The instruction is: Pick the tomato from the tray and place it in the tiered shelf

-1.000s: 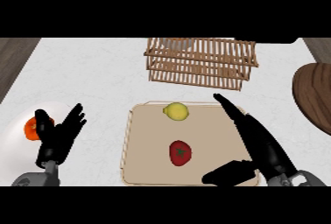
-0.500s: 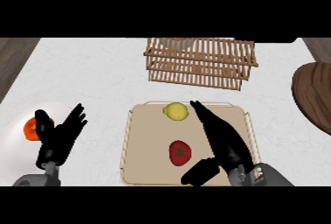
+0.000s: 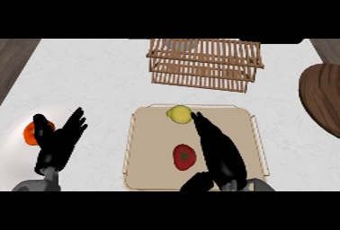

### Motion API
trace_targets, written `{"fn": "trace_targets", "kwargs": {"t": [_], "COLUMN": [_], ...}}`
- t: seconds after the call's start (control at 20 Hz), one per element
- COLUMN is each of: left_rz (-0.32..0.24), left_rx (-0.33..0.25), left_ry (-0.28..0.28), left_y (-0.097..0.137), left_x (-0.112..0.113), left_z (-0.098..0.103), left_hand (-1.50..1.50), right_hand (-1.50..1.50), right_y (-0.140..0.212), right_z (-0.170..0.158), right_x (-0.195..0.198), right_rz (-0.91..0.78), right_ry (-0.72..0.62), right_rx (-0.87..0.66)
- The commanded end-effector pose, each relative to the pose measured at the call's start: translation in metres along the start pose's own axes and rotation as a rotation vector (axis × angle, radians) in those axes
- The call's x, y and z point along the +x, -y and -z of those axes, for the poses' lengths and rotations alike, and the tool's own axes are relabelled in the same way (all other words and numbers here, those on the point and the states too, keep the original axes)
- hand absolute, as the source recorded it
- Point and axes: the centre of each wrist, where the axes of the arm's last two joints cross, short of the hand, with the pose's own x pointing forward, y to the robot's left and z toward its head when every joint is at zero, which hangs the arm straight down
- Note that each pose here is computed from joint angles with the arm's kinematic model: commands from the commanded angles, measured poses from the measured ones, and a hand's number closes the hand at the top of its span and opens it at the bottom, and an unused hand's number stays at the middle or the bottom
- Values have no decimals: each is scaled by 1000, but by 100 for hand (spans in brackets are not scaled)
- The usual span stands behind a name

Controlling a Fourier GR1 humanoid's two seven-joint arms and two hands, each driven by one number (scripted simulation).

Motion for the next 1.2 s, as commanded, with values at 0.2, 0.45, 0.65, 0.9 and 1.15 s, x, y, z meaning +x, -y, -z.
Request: {"fn": "trace_targets", "kwargs": {"t": [0.2, 0.45, 0.65, 0.9, 1.15], "left_rz": [4, 1, 4, -9, 10], "left_rx": [-7, 4, 6, 2, -2], "left_ry": [-8, -1, 13, 2, -4], "left_y": [-3, -13, 0, 14, -9], "left_x": [-29, -3, -14, 22, -10], "left_z": [7, 8, -10, 4, 11], "left_hand": [0, 0, 0, 0, 0], "right_hand": [-150, -150, -150, -150, -150], "right_y": [-31, -43, -42, -57, -45], "right_z": [20, 29, 31, 47, 47], "right_x": [5, -9, -12, -23, -14], "right_rz": [-20, -62, -79, -100, -53], "right_ry": [-71, -100, -135, -113, -79], "right_rx": [-12, -17, -46, -77, -80]}}
